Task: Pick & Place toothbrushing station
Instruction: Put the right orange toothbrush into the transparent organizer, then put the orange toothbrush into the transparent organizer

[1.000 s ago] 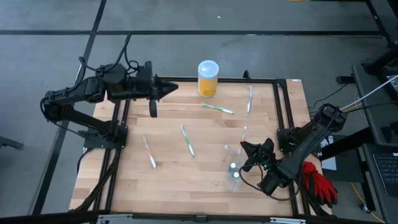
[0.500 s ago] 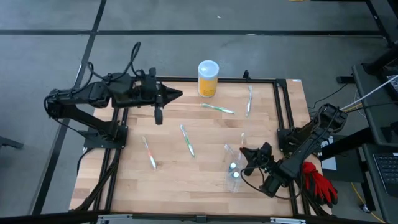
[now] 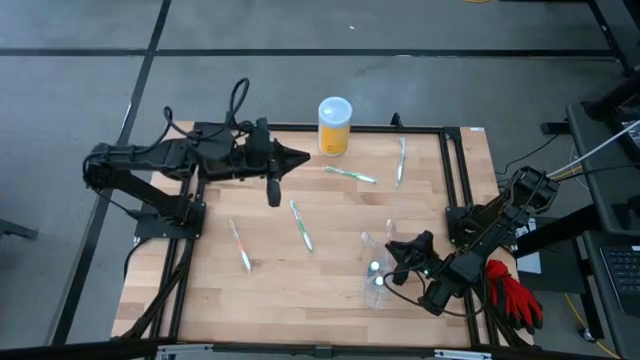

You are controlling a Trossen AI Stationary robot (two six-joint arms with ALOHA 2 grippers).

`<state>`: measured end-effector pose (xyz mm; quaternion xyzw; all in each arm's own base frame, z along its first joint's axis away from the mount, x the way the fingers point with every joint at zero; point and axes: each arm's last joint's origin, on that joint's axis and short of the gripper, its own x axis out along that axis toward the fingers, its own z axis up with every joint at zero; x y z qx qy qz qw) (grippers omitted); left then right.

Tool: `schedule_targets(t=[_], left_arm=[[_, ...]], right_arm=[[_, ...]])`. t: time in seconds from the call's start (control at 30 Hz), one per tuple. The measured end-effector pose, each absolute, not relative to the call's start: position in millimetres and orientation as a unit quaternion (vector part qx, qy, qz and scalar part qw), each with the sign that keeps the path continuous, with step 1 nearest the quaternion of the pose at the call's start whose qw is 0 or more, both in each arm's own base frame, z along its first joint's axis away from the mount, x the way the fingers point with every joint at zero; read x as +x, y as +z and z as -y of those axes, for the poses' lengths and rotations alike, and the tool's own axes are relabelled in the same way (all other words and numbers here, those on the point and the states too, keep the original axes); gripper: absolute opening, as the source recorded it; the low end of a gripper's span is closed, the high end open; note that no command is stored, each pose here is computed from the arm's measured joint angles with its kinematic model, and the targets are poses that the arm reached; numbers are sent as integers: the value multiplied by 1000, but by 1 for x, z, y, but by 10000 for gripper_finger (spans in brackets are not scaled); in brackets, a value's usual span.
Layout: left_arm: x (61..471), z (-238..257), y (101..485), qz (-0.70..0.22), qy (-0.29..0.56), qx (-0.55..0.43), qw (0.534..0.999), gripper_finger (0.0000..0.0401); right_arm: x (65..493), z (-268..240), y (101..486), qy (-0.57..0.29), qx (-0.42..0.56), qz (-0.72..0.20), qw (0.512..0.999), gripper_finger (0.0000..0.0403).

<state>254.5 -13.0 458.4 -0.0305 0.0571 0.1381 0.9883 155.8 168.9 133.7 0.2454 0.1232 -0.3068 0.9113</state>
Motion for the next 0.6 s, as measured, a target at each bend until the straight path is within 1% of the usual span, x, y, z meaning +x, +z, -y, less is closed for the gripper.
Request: schedule_targets(t=[0.1, 0.17, 0.3, 0.43, 0.5, 0.6], left_arm=[[258, 15, 458, -53, 142, -31, 988, 15], [258, 15, 458, -53, 147, -30, 987, 15], [258, 14, 458, -51, 159, -30, 985, 15], [258, 14, 459, -44, 167, -31, 985, 15], [258, 14, 458, -46, 177, -27, 983, 15], [258, 14, 457, -52, 189, -23, 980, 15]], right_arm=[[156, -170, 132, -306, 255, -148, 905, 110], [156, -170, 132, -305, 260, -148, 904, 134], [157, -172, 133, -302, 272, -139, 903, 166], [157, -170, 138, -306, 288, -106, 901, 176], [157, -166, 142, -312, 298, -86, 898, 176], [158, -161, 149, -319, 305, -80, 894, 173]])
